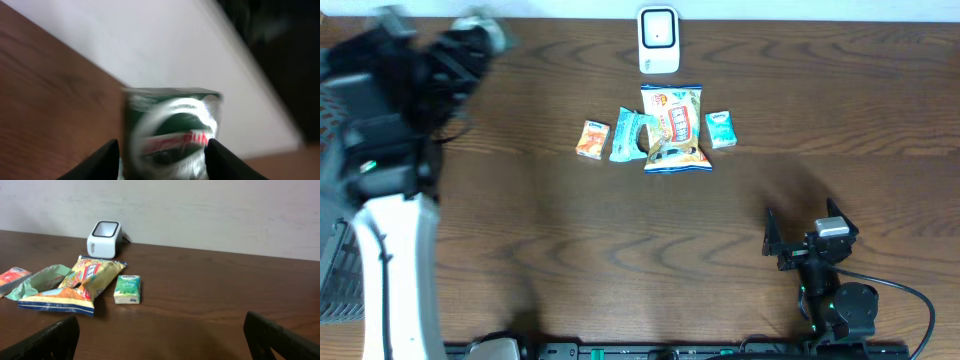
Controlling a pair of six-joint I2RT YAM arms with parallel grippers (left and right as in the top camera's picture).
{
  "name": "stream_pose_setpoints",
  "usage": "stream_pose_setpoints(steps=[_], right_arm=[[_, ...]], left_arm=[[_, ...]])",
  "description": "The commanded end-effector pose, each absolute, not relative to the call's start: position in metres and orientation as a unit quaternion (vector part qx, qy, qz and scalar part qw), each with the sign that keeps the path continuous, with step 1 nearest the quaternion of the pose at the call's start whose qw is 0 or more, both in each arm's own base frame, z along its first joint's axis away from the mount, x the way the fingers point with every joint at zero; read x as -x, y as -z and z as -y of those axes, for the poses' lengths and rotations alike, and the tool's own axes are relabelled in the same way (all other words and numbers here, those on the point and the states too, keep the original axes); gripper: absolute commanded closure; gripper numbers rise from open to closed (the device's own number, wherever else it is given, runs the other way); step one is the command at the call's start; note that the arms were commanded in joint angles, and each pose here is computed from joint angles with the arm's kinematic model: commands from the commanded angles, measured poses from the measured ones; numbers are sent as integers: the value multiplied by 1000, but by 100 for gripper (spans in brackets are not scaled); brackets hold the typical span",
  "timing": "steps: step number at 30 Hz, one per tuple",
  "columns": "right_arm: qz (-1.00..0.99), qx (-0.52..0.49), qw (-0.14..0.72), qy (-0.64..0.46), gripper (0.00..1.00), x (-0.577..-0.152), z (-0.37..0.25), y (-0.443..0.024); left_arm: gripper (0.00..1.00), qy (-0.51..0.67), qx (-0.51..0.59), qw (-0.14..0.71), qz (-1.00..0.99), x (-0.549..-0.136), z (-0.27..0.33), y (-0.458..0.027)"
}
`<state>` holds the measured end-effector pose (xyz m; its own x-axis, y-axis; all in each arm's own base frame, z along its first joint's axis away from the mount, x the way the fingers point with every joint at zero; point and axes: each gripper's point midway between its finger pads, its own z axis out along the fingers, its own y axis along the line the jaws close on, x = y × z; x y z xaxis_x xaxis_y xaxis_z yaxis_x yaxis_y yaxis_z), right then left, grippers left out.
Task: Scan the item barcode
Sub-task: 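Place the Zam-Buk tin on the table near the scanner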
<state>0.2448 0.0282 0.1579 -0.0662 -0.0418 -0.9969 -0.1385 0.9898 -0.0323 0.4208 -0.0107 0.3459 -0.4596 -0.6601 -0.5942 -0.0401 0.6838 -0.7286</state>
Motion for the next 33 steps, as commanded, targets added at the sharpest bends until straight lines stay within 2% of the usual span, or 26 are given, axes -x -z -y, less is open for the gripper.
stream_pose_setpoints(steps=[1,8,13,18,25,29,31,33], right_arm=[[-729,64,680,-32,1,-245,-27,-157],[-729,64,680,-32,1,-245,-27,-157],[-729,64,680,-32,1,-245,-27,-157],[-729,64,681,-32,1,-245,-27,-157],[-729,64,681,-32,1,-245,-27,-157],[-729,64,680,-32,1,-245,-27,-157],[-729,64,681,-32,1,-245,-27,-157],[-729,64,680,-32,1,-245,-27,-157]], left_arm=[[53,263,149,444,-843,-438,40,-298],[53,132,139,350,-917,-457,48,-187],[53,113,145,303,-935,-461,47,-140],[53,94,147,295,-939,-463,41,-129],[53,48,125,322,-937,-454,26,-156],[36,39,128,313,-940,-425,22,-179],[24,35,128,290,-948,-399,20,-188],[18,31,129,274,-952,-384,19,-190]])
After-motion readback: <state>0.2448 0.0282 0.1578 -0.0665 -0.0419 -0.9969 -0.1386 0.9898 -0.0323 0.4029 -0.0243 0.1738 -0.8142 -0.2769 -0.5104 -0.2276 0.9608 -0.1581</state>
